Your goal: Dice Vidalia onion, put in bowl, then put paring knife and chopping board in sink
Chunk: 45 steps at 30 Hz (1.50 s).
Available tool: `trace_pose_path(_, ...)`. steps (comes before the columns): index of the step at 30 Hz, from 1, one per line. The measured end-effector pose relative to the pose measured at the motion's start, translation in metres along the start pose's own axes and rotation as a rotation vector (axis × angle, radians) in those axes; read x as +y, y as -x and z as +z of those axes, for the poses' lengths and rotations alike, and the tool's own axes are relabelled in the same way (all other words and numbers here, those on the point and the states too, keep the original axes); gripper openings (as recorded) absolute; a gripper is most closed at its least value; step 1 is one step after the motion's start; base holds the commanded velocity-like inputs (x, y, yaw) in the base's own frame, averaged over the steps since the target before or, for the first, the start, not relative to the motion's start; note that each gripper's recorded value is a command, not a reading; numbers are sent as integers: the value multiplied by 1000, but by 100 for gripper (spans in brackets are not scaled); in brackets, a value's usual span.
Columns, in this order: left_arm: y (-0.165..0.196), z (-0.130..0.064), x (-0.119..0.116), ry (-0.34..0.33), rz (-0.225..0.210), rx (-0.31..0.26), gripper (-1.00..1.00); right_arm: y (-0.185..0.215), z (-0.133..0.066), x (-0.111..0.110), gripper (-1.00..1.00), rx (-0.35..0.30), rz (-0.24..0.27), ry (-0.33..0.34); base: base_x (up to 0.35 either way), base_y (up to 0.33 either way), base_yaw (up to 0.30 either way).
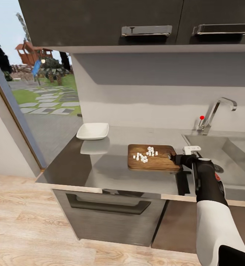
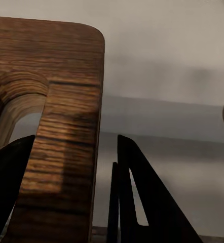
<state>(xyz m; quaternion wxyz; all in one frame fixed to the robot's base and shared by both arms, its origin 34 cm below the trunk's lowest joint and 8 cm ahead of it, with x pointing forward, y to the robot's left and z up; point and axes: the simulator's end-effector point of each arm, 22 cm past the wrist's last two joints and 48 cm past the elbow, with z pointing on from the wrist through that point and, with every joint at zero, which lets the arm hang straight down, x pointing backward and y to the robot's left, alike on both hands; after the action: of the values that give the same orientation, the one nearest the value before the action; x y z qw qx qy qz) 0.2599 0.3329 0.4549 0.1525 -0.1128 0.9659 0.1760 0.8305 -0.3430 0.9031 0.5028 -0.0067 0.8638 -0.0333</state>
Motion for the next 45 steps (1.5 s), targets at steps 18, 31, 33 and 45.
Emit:
trace_pose_path(18,10,-25,8,0,0,1,100,16,-7,15,-100,28,-54,20,0,0,0)
trace_pose_path(31,16,-43,14,0,1,2,100,30,-16,14,-100,39,-47,26,0,0,0)
trace_pose_path(33,16,-44,15,0,1,3,100,31,-17,14,-100,40,-47,27,0,0,0)
trace_pose_path(45,16,-45,11,-5,1,2,100,35,-17,19,-100,23,-7,55,0,0,0)
